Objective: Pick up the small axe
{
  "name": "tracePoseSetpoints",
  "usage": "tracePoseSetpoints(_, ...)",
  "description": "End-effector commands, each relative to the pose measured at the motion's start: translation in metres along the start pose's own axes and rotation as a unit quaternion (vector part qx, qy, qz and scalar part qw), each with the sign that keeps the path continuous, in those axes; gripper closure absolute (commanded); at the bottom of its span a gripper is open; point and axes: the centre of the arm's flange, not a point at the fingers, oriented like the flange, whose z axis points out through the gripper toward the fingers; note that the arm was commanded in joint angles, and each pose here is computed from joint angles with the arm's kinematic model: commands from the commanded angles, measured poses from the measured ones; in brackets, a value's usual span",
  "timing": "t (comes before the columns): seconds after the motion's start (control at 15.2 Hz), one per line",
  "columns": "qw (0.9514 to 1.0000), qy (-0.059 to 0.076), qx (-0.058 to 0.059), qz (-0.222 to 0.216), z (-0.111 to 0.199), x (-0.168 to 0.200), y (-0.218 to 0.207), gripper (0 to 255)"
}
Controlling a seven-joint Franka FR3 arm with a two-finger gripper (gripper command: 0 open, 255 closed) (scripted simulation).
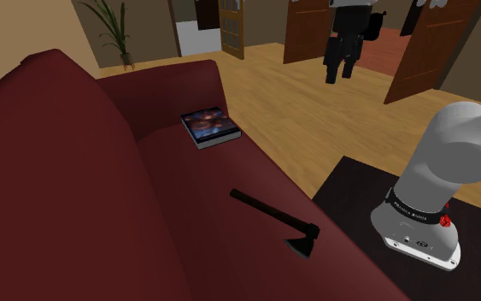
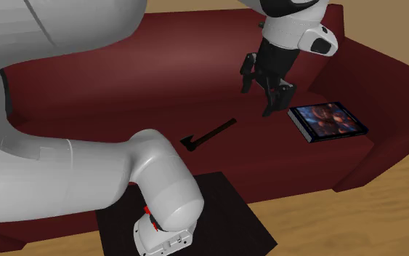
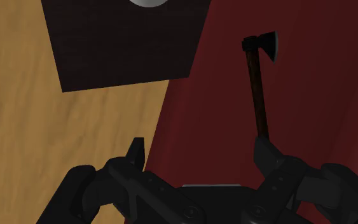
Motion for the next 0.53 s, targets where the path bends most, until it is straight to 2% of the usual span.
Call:
tracePoseSetpoints(0.0,1.0000,0.000,0.000,0.000,0.000,0.000,0.000,0)
tracePoseSetpoints(0.46,0.9995,0.010,-0.012,-0.026,0.079,0.007,-0.051,0)
